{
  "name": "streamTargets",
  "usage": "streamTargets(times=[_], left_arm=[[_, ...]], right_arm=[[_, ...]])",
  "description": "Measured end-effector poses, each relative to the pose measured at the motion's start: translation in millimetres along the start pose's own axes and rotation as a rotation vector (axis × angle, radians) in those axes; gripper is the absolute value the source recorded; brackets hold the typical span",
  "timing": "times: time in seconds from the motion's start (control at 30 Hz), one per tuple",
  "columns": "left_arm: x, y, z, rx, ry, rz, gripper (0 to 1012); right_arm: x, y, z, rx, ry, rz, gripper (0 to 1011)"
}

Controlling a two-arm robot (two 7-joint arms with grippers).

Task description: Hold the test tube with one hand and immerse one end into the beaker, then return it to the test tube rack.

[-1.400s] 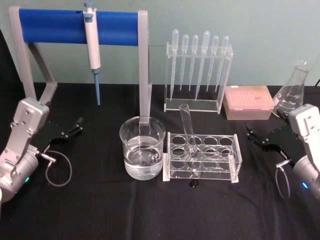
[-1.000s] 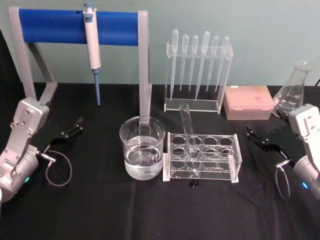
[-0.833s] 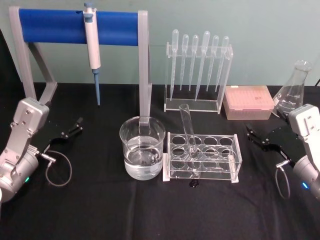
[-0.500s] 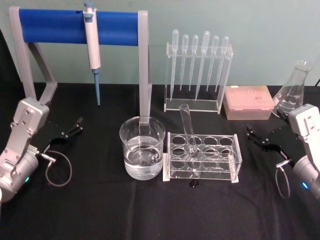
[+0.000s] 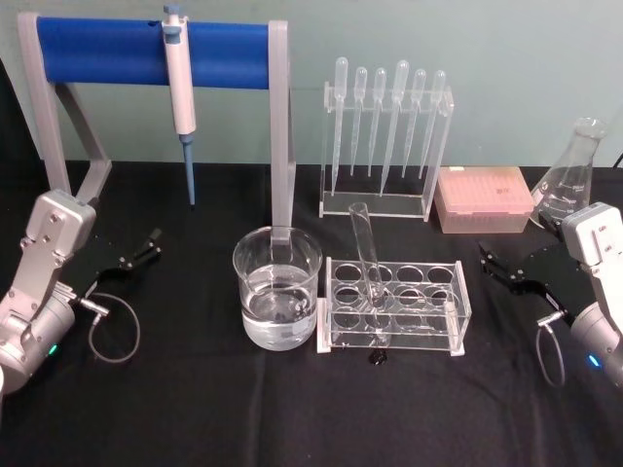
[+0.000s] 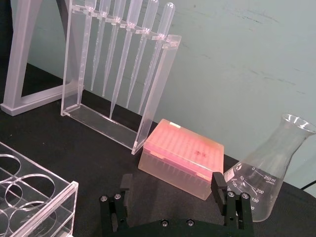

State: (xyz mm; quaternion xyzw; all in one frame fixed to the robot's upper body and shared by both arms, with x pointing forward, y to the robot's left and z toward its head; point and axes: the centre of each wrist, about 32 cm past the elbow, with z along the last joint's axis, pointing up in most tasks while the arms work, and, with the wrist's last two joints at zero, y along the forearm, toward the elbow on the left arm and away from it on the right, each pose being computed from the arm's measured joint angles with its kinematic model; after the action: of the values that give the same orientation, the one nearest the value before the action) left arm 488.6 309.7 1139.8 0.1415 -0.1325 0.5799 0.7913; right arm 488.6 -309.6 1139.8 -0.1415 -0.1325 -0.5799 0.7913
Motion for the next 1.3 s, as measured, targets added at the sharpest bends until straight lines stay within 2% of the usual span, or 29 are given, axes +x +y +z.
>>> streamTargets(times=[0.17,0.3,0.53,0.6,0.73,0.77,0.8,0.93,0.97,1.07,1.3], left_arm=[[0.0,0.0,0.0,0.0,0.0,0.0,1000],[0.0,0.0,0.0,0.0,0.0,0.0,1000],[0.0,0.0,0.0,0.0,0.0,0.0,1000],[0.0,0.0,0.0,0.0,0.0,0.0,1000],[0.0,0.0,0.0,0.0,0.0,0.0,1000],[0.0,0.0,0.0,0.0,0.0,0.0,1000],[0.0,0.0,0.0,0.0,0.0,0.0,1000],[0.0,0.0,0.0,0.0,0.0,0.0,1000],[0.0,0.0,0.0,0.0,0.0,0.0,1000],[0.0,0.0,0.0,0.0,0.0,0.0,1000],[0.0,0.0,0.0,0.0,0.0,0.0,1000]], right_arm=[[0.1,-0.3,0.1,0.001,0.0,-0.001,1003],[1.0,-6.5,2.9,0.011,-0.007,-0.01,1002],[4.0,-29.2,15.7,0.035,-0.027,-0.01,1002],[6.0,-39.3,23.1,0.043,-0.025,0.003,1002],[10.4,-52.9,36.9,0.056,-0.024,0.099,1002],[12.6,-56.1,42.7,0.06,-0.019,0.148,1003],[12.6,-56.1,42.7,0.06,-0.019,0.148,1003],[16.7,-58.5,65.2,0.081,0.009,0.324,1003],[16.7,-58.5,65.2,0.081,0.009,0.324,1003],[14.8,-49.8,78.0,0.092,0.029,0.421,1003],[3.9,-26.2,91.6,0.095,0.061,0.517,1003]])
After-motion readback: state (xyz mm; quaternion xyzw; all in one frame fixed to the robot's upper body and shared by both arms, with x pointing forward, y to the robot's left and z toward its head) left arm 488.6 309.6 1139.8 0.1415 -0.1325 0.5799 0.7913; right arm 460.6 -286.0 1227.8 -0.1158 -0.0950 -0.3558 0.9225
